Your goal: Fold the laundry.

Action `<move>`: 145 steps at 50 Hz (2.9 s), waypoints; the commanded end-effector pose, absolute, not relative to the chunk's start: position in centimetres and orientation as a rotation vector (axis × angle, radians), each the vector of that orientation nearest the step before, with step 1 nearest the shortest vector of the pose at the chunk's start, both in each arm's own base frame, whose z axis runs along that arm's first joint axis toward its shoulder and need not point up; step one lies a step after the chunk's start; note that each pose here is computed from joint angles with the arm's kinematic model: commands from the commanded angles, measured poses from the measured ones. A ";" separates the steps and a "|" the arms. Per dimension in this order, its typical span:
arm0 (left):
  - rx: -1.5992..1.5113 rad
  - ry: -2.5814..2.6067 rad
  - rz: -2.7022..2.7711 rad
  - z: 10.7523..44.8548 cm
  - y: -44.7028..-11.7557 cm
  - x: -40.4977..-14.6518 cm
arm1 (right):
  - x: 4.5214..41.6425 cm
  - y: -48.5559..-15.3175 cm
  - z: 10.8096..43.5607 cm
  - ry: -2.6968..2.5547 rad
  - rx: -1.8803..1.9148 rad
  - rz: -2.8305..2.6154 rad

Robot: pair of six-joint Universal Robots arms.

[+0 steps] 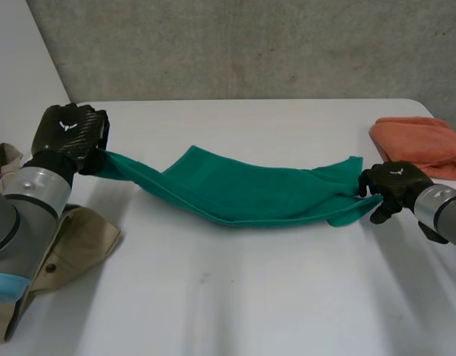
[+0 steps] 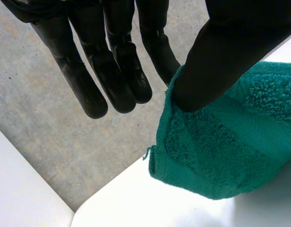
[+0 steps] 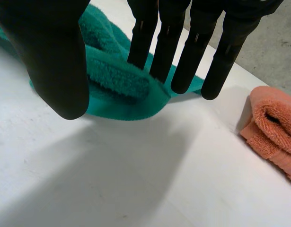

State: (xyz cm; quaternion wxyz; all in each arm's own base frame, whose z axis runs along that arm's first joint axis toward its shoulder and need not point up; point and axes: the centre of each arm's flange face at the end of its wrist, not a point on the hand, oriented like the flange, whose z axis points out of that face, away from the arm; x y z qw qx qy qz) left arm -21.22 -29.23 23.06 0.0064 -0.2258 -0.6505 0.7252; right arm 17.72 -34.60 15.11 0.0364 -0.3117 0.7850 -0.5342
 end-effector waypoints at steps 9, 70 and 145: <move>-0.713 -2.047 2.248 22.5 -29.2 -21.4 | 20.1 -35.5 12.6 2.328 -0.996 -1.694; -0.436 -1.062 3.146 41.4 -38.8 -23.1 | 21.6 -43.7 41.4 0.909 -0.309 -3.131; -1.210 -2.298 2.322 16.2 -38.6 -27.1 | 22.6 -44.0 13.7 2.249 -1.271 -2.333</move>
